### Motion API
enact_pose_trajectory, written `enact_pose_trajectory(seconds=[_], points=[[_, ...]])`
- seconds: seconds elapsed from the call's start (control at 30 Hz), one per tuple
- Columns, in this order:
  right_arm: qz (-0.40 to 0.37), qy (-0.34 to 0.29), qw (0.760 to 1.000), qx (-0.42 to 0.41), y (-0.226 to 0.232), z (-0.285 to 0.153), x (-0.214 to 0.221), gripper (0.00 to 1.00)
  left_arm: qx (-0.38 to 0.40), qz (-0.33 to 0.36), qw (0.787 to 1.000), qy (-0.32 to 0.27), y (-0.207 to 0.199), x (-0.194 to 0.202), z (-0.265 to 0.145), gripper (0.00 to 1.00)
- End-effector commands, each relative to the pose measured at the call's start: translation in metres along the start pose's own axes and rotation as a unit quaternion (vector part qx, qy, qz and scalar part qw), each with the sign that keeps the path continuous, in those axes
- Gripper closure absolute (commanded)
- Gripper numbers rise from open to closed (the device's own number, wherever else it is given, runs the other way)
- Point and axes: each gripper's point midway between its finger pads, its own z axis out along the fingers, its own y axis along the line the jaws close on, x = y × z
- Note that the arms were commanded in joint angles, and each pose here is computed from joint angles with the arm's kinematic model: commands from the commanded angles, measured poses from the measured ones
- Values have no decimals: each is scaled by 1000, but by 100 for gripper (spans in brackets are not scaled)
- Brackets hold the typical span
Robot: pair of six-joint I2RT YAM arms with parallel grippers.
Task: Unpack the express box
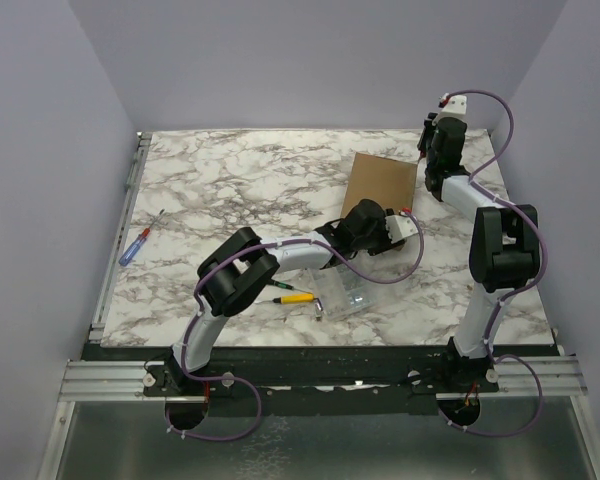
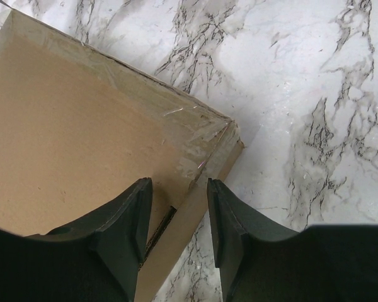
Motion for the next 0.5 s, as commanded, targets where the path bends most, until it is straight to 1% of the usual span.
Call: enact_pose_trajectory(seconds=[0.0, 0.47], points=[[9, 8, 1000, 12, -5, 5, 11, 100, 5, -4, 1000, 0, -4, -1, 7, 54], [24, 32, 999, 16, -5, -19, 30, 100, -38, -31, 999, 14, 8, 7, 12, 57]])
